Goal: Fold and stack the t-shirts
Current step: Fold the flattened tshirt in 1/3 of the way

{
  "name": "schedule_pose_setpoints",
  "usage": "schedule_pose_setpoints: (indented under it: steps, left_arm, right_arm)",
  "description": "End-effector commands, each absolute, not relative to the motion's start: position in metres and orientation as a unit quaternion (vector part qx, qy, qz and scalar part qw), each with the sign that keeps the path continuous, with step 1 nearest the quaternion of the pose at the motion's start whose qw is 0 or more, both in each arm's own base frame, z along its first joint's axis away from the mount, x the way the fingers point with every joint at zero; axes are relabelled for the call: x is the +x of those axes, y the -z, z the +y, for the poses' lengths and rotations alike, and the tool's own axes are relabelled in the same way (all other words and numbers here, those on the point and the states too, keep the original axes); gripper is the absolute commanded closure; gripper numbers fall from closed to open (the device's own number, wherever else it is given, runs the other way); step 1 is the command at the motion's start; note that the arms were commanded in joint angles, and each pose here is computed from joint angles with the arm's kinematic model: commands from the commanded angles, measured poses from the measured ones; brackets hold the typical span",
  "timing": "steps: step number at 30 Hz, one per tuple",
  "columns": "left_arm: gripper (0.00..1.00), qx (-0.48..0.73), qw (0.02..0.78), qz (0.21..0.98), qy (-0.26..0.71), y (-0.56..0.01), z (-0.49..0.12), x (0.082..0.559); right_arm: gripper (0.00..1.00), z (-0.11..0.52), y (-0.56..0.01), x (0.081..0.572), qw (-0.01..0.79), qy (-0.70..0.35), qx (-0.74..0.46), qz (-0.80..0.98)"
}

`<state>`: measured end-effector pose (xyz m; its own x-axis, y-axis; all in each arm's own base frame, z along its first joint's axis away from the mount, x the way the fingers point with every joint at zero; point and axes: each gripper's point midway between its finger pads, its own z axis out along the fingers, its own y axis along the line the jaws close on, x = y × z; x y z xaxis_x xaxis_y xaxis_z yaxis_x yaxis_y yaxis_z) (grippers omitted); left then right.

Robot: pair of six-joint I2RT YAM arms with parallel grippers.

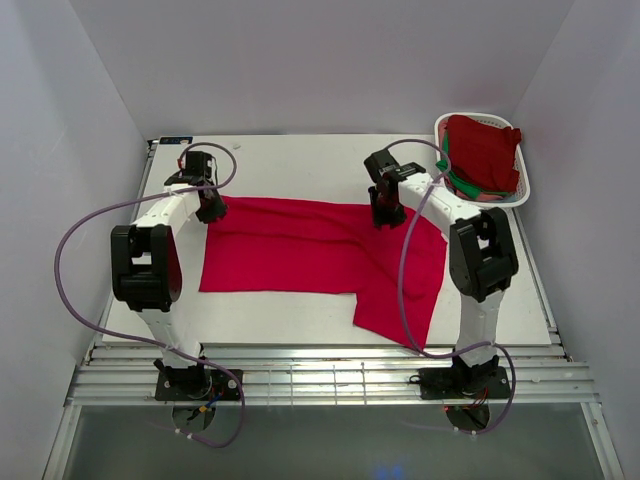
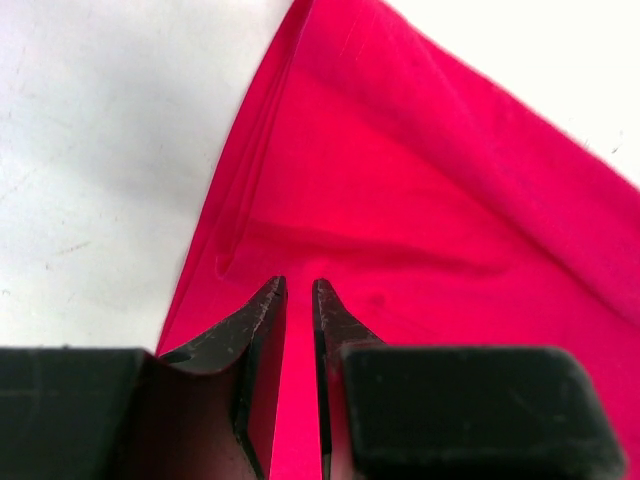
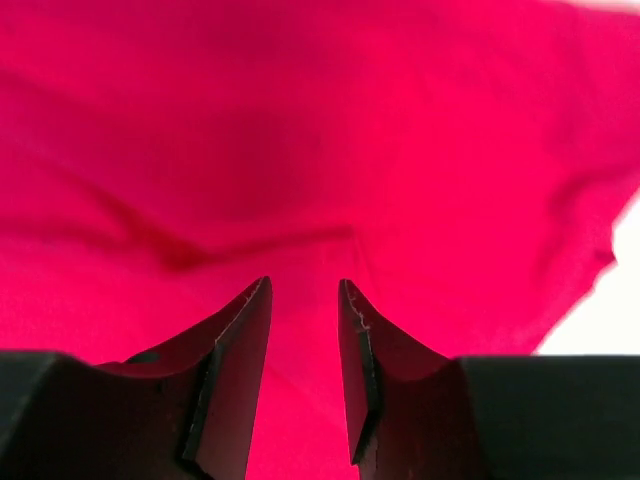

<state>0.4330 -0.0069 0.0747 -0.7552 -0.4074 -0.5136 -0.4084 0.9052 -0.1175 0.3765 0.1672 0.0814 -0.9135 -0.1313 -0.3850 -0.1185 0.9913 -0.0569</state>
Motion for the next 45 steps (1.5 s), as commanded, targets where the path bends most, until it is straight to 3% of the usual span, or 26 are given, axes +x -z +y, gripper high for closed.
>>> schedule_pose_setpoints:
  steps: [1, 12, 40, 43, 45]
  left_arm:
    - [0.72, -0.226, 0.294, 0.929, 0.009, -0.096, -0.008, 0.427]
    - [0.62, -0.229, 0.272, 0.934, -0.019, -0.072, 0.000, 0.415]
    - [0.60, -0.222, 0.262, 0.938, -0.054, -0.056, 0.011, 0.426]
    - [0.62, -0.220, 0.263, 0.938, -0.058, -0.058, 0.013, 0.426]
    - [0.67, -0.219, 0.265, 0.937, -0.061, -0.059, 0.014, 0.426]
  right_arm:
    - [0.61, 0.183, -0.082, 0.410, 0.230, 0.004, -0.077, 0.970]
    - [0.62, 0.186, -0.056, 0.432, 0.219, -0.005, -0.076, 0.973]
    - [0.62, 0.153, -0.037, 0.373, 0.166, 0.025, -0.061, 0.984]
    - [0.72, 0.151, -0.035, 0.369, 0.160, 0.025, -0.058, 0.985]
    - [0.91, 0.150, -0.037, 0.367, 0.159, 0.025, -0.057, 0.985]
